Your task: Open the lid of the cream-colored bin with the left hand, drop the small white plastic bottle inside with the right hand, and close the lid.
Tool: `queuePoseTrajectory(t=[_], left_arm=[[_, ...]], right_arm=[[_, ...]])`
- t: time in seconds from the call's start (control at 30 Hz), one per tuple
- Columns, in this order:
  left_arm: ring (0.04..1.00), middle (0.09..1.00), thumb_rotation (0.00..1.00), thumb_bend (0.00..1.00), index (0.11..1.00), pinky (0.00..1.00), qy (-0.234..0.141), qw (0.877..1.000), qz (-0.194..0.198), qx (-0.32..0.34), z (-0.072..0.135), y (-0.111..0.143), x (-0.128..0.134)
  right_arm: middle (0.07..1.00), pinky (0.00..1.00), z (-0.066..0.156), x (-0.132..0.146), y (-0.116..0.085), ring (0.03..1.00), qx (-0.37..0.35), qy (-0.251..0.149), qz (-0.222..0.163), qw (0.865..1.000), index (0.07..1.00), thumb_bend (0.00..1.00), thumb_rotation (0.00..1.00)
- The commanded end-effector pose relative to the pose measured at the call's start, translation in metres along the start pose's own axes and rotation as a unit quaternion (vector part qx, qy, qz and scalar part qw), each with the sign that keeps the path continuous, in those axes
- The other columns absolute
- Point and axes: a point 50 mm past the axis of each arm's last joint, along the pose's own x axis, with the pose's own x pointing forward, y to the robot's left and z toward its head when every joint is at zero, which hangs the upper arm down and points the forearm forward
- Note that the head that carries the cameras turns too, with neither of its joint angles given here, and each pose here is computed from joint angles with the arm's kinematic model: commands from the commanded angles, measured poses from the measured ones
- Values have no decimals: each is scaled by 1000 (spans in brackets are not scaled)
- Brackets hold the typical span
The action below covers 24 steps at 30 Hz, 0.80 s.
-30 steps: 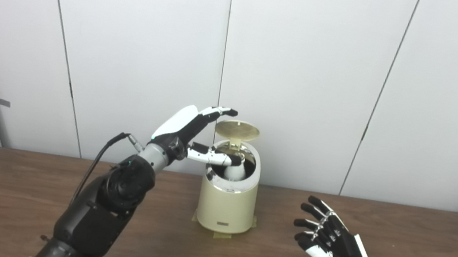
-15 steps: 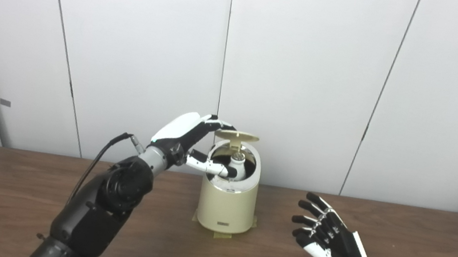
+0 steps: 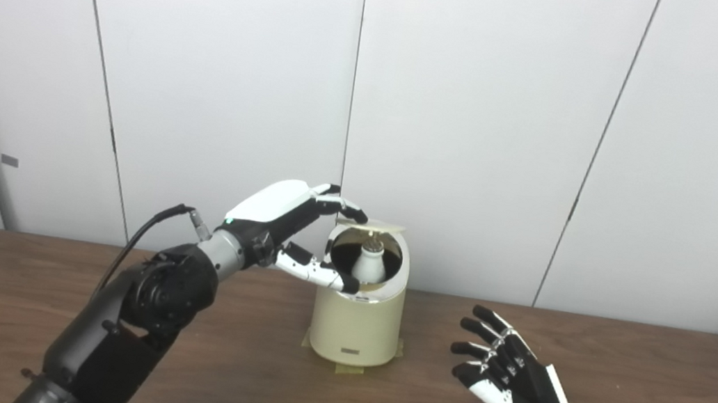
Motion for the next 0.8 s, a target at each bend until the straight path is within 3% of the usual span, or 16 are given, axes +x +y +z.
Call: queuePoseTrajectory(t=[0.0, 0.27, 0.43, 0.53, 0.77], left_arm=[[1000, 854, 442, 918, 829, 1000, -33, 999, 27, 31, 16, 28, 4], [1000, 861, 444, 920, 831, 1000, -31, 999, 12, 2, 14, 19, -3], [1000, 860, 503, 962, 835, 1000, -32, 999, 4, 0, 13, 11, -5], [1000, 858, 445, 929, 834, 1000, -36, 999, 0, 7, 15, 7, -5], [1000, 842, 414, 909, 831, 1000, -54, 997, -14, 60, 16, -5, -6]], right_arm=[[764, 486, 23, 15, 5, 645, 0, -47, 9, 999, 788, 914, 325], [761, 466, 25, 16, 9, 616, -5, -46, 7, 999, 805, 908, 324], [758, 466, 27, 14, 13, 607, -2, -41, 5, 999, 809, 896, 305], [757, 477, 28, 13, 14, 618, 1, -39, 3, 999, 810, 894, 297], [757, 487, 31, 13, 17, 626, 5, -36, 2, 999, 810, 893, 287]])
